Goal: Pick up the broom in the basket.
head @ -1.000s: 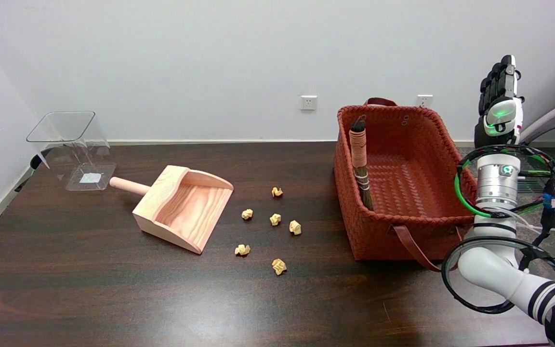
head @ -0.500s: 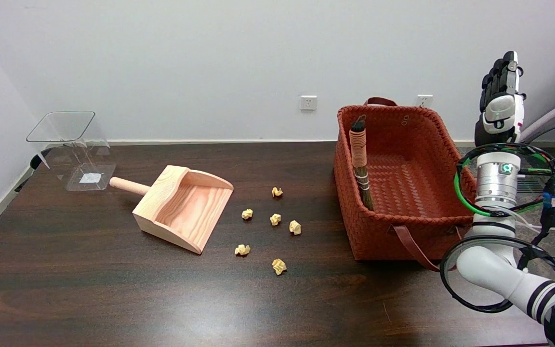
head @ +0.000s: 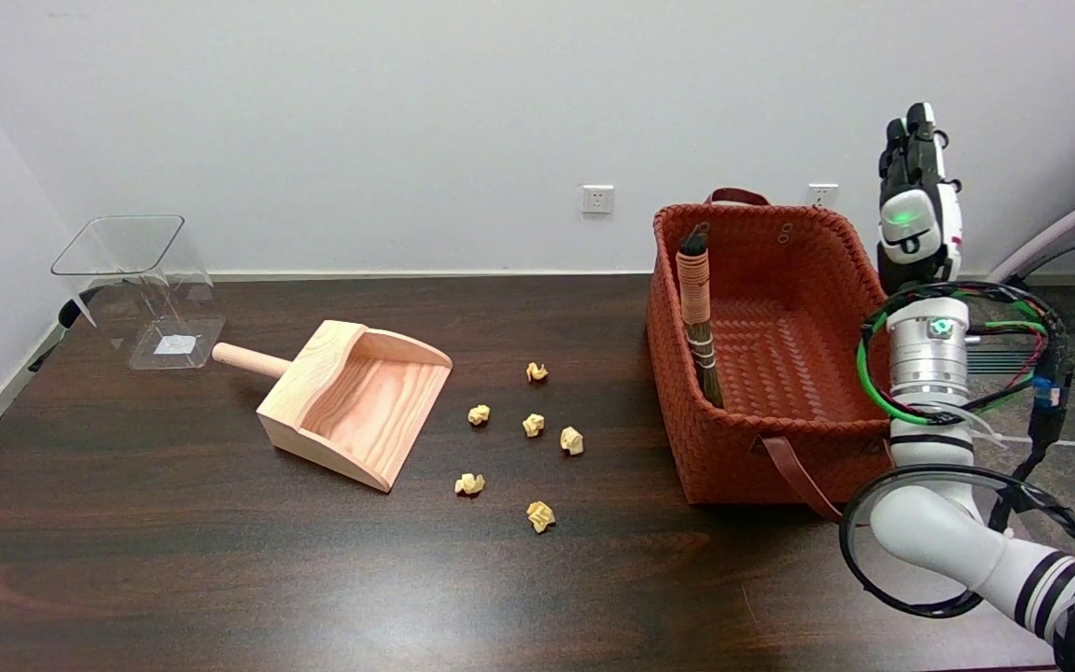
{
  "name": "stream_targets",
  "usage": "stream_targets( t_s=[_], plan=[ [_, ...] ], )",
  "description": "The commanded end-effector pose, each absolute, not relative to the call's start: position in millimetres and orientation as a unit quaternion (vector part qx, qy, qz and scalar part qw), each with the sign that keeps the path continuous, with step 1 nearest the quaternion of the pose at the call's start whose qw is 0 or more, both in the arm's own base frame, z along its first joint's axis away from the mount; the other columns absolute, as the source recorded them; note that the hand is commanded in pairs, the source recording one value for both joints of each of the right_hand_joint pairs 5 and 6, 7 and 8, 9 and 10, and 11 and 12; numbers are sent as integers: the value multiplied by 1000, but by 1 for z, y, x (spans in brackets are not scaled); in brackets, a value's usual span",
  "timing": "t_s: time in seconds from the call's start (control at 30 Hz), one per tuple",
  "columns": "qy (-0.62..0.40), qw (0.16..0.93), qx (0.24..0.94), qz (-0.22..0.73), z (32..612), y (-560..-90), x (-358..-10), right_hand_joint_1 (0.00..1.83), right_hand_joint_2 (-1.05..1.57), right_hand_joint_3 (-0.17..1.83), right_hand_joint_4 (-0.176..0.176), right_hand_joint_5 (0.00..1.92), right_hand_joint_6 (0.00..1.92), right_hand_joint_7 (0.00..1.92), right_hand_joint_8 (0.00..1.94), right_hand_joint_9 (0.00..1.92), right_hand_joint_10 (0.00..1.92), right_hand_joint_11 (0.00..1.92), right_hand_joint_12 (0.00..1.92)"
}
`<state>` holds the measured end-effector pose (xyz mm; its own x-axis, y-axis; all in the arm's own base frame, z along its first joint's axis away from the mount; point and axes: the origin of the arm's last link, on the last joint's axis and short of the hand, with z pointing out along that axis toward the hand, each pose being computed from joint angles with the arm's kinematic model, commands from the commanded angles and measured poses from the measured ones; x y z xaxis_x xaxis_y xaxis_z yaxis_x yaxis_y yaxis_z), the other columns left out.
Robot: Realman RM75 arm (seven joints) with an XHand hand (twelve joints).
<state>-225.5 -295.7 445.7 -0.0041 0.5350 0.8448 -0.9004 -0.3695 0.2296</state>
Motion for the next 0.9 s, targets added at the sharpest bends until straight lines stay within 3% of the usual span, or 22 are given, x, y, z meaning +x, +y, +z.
stream_targets(
  t_s=[0.03,0.47,0.63,0.9],
  plan=[
    [-228,533,464,669,425,-298,-233,529,-26,-58,0,0,0,102,102,0,0,0,0],
    [-270,547,425,669,407,-293,-247,566,-74,26,0,0,0,95,95,0,0,0,0],
    [-293,584,417,632,393,-284,-252,605,-296,144,0,0,0,97,97,0,0,0,0],
    [-282,653,425,560,381,-269,-248,639,-526,141,0,0,0,101,101,0,0,0,0]
  ],
)
